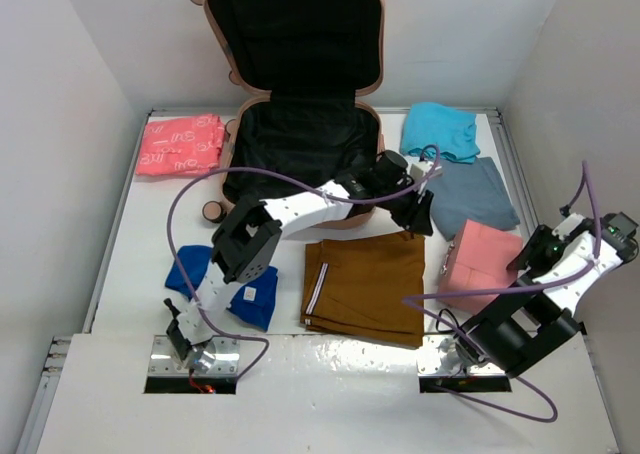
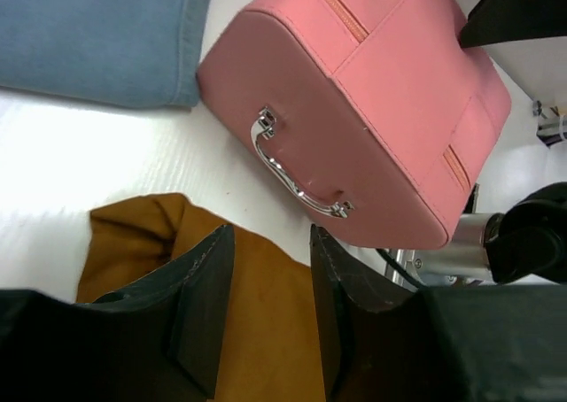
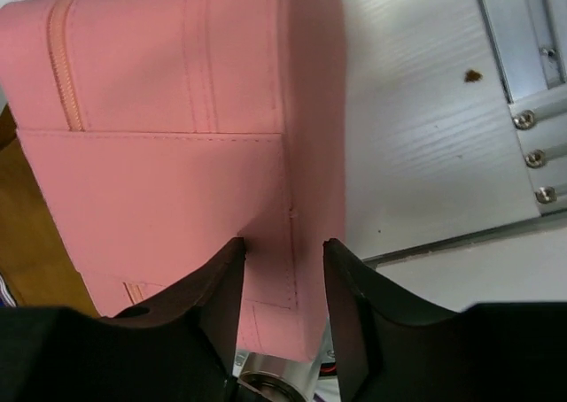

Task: Pack the luggage

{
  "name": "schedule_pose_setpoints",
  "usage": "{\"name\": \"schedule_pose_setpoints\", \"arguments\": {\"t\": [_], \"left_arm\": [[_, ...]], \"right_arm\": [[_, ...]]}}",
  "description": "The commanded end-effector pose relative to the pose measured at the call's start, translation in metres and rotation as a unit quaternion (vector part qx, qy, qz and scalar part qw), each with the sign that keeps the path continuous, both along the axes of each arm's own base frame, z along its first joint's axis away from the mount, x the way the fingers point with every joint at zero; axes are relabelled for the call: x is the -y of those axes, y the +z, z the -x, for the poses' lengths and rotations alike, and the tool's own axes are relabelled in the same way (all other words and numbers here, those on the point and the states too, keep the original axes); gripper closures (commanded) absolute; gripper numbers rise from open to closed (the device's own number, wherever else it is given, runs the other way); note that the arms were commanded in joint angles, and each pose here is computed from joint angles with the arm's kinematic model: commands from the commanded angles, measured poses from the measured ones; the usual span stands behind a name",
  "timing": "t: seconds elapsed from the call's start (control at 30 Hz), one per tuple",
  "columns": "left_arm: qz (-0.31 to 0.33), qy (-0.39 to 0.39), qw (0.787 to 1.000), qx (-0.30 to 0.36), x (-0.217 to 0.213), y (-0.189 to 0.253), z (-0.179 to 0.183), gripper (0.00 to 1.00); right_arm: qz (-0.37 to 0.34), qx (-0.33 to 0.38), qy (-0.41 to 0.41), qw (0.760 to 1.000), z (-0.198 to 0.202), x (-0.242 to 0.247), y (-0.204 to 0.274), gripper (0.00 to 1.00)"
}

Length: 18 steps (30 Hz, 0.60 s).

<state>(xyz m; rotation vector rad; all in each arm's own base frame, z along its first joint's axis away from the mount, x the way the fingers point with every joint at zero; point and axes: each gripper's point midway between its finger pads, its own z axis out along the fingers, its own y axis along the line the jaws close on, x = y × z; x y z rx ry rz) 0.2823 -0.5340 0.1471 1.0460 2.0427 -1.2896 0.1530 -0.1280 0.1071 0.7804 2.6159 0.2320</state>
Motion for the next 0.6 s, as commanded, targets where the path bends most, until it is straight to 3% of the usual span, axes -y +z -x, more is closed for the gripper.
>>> {"name": "schedule_pose_setpoints", "arguments": {"t": [0.0,0.13,0.2,0.27,0.57], "left_arm": [[0.029,-0.006,1.000,-0.006,0.024,0.007,0.005,0.56],[0.032,-0.013,0.999,-0.016,0.039,0.001,0.007,0.61],[0.028,-0.037,0.999,-0.009,0.049,-0.006,0.028,0.65],[0.017,-0.041,0.999,-0.016,0.050,-0.016,0.034,0.67],[-0.018,-0.046,0.999,-0.008,0.046,-0.040,0.059,0.67]], "right_arm": [[-0.003,0.022,0.068,0.997,-0.003,-0.011,-0.004,0.60],[-0.021,0.024,0.098,0.995,-0.001,-0.021,-0.014,0.69],[-0.017,0.014,0.105,0.994,0.002,-0.018,-0.021,0.74],[0.011,0.011,0.100,0.995,0.001,-0.006,-0.023,0.76],[0.111,0.056,0.057,0.991,-0.003,0.018,-0.007,1.00]]}}
